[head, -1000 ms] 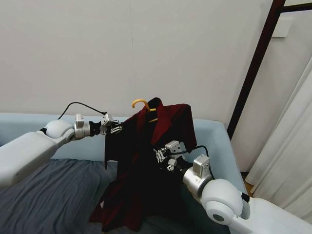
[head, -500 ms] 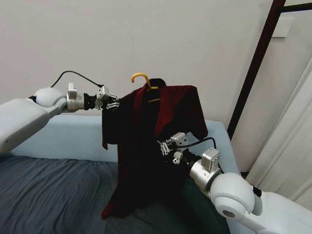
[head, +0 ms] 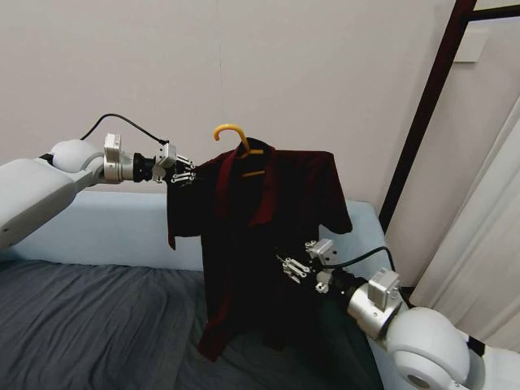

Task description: Pick up the clothes from the sofa and hang them on the clothes hanger.

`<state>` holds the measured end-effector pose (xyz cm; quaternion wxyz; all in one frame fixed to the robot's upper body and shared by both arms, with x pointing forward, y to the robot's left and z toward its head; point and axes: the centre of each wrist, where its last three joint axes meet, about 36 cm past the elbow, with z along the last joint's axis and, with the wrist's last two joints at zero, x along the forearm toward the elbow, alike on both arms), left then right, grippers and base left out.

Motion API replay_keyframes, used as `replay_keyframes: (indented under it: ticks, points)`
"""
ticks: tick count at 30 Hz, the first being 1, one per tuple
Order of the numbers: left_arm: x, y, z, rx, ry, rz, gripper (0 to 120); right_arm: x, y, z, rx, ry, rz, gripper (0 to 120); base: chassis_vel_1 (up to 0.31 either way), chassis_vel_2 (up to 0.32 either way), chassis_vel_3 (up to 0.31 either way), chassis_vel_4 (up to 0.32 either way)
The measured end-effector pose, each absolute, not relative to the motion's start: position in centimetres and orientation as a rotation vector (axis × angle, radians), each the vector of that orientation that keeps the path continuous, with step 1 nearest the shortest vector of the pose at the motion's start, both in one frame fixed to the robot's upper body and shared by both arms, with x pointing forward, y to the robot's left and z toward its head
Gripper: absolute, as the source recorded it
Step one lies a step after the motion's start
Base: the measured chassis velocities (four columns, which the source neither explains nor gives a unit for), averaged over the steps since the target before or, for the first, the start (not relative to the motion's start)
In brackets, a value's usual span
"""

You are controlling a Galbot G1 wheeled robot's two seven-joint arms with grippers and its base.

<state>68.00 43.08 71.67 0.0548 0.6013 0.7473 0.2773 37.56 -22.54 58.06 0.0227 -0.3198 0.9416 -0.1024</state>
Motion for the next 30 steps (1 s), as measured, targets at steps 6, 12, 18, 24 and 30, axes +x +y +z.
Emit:
replay_keyframes:
  ticks: [6, 12, 18, 24, 30]
  points:
    - [68.7, 44.3, 71.8, 1.912, 2.249, 0.875, 1, 39.6, -25.6, 61.3, -0.858, 2.883, -0.318, 75, 0.000, 0.000, 0.000, 0.000]
    - [69.1, 44.2, 71.2, 2.013, 2.190, 0.983, 1, 41.4, -28.4, 64.0, -0.925, 2.759, -0.455, 98, 0.000, 0.000, 0.000, 0.000]
    - [69.0, 42.9, 69.6, 2.078, 2.140, 1.011, 1, 43.9, -29.0, 64.4, -1.139, 2.829, -0.545, 100, 0.000, 0.000, 0.000, 0.000]
    - [68.4, 41.3, 68.5, 2.128, 2.087, 1.005, 1, 46.4, -27.4, 66.6, -1.331, 2.866, -0.605, 100, 0.000, 0.000, 0.000, 0.000]
    - [68.4, 40.7, 67.8, 2.146, 2.070, 1.008, 1, 47.0, -27.1, 66.6, -1.473, 2.811, -0.780, 100, 0.000, 0.000, 0.000, 0.000]
